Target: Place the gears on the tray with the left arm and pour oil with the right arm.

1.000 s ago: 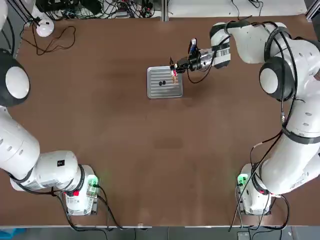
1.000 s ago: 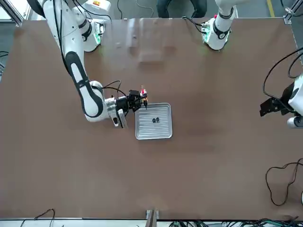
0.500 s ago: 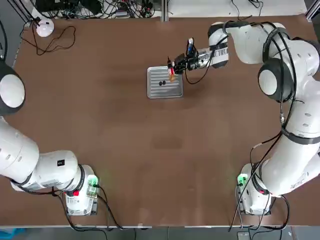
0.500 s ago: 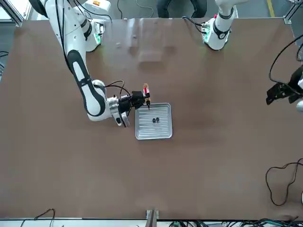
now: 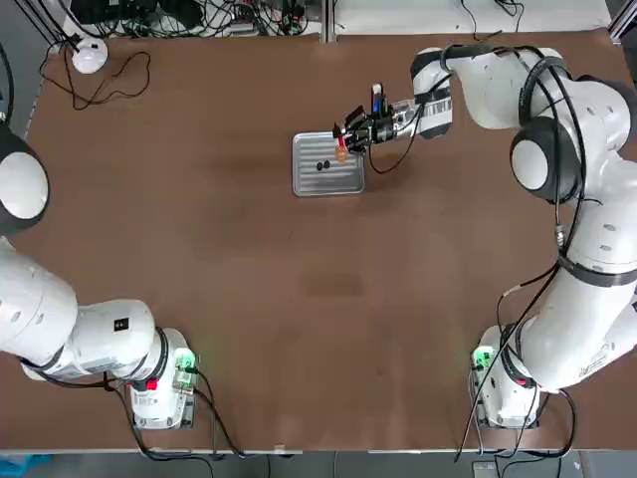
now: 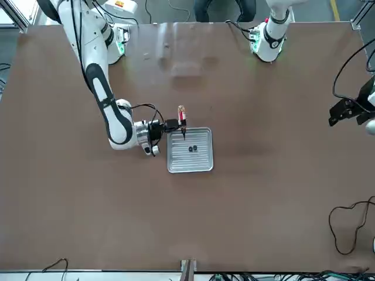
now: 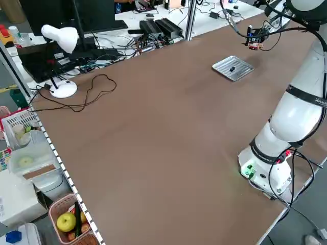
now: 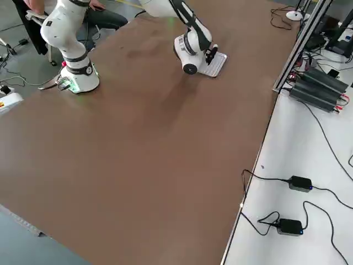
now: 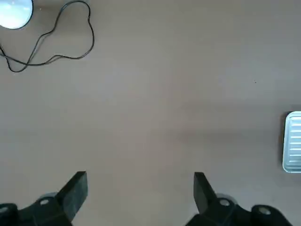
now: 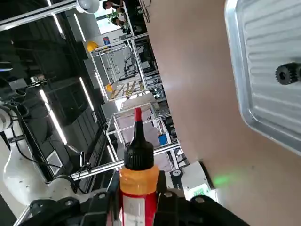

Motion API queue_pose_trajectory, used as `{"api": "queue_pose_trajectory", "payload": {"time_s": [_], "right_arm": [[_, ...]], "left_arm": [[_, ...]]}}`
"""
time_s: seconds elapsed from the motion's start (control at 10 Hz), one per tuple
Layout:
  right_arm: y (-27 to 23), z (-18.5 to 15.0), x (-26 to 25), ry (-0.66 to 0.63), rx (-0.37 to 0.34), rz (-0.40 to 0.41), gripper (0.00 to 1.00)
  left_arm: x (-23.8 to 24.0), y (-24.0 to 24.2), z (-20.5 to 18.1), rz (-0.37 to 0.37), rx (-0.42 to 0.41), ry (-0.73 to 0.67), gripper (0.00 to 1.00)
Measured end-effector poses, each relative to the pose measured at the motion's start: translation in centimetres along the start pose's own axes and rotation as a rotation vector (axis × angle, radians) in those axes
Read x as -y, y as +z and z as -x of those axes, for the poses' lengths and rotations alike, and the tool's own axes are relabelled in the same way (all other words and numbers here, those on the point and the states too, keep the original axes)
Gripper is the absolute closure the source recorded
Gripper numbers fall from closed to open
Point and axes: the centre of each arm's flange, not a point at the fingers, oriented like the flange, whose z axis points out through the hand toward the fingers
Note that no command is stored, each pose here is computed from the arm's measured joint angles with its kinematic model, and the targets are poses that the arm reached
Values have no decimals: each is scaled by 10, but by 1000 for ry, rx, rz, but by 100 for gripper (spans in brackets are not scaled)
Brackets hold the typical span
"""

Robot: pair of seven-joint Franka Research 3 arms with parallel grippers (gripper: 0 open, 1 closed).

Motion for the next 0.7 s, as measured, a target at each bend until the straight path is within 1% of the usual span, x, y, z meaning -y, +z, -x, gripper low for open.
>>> {"api": "queue_pose_trajectory", "payload": {"time_s": [0.3,0.6,0.7], "right_arm": [[5,1,-5,93,7,4,68],[9,1,-10,272,12,8,68],[10,1,-13,308,13,10,68]], "left_arm": [[-41,-13,9,-1,-11,52,0],[-27,-13,9,-9,-7,33,0],[-24,-13,9,-9,-7,32,0]]}}
